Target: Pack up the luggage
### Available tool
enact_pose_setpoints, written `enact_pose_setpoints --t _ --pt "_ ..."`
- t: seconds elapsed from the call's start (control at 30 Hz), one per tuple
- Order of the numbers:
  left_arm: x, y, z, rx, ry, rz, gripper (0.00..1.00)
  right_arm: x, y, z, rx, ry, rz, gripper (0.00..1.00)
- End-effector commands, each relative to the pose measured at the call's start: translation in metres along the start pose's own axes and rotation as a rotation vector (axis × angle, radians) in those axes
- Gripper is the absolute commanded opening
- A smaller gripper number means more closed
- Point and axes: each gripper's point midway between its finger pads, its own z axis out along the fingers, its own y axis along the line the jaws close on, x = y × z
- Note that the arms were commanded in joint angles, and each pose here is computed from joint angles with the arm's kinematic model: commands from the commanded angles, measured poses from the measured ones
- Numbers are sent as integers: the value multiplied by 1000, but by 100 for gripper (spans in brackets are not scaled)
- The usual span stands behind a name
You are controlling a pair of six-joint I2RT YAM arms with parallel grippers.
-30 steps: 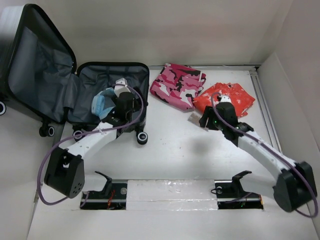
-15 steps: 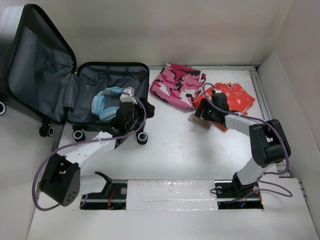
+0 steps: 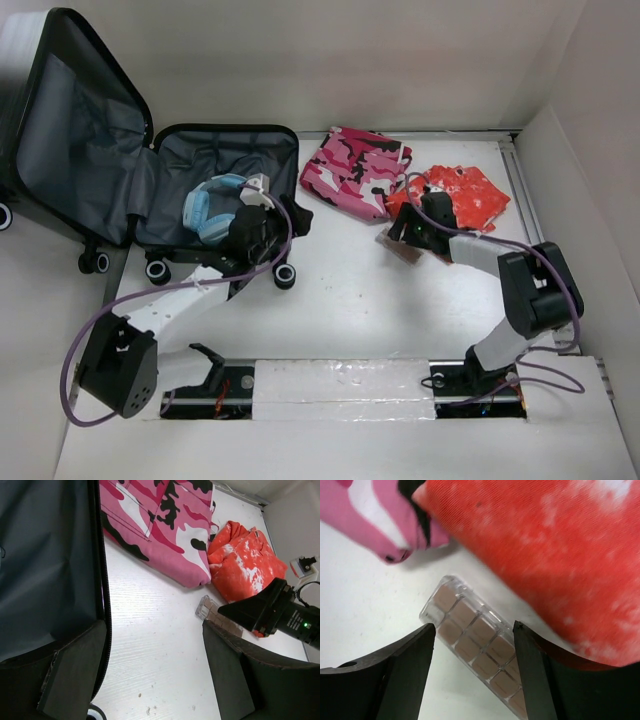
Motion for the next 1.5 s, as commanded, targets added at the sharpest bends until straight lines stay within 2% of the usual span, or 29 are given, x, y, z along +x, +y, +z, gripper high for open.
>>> enact_pose_setpoints --t 0.0,0.2,0.23,0.43,0.6,0.7,0.87,0.97,1.17,1.27,1.47 --pt "-19 -19 -8 78 -59 -14 73 7 17 -15 -49 -15 -16 70" --pt "-25 -23 -11 90 -75 -16 73 39 35 -47 -106 8 -66 70" --pt "-25 -23 -11 90 -75 -16 73 44 33 -49 -94 13 -74 73" --pt "-27 -27 -13 103 -76 -26 73 53 21 -46 49 32 -114 73" --pt "-28 -27 -19 111 -88 -27 72 15 26 -55 133 -104 -127 76" --pt "-28 -27 -19 111 -88 -27 72 -8 17 -47 159 -121 -116 77" --pt "-22 -23 -15 99 -70 -25 71 17 14 -16 137 22 -139 80" --pt "-23 -22 -15 91 -76 -26 71 23 28 -11 58 41 -114 80" --pt "-20 -19 -14 85 -69 -16 71 51 37 -11 15 111 -132 80" --pt "-20 -19 -14 85 -69 -16 71 58 50 -21 -20 104 -138 80" --pt "-28 -24 -19 104 -95 -19 70 76 39 -29 88 106 -132 71"
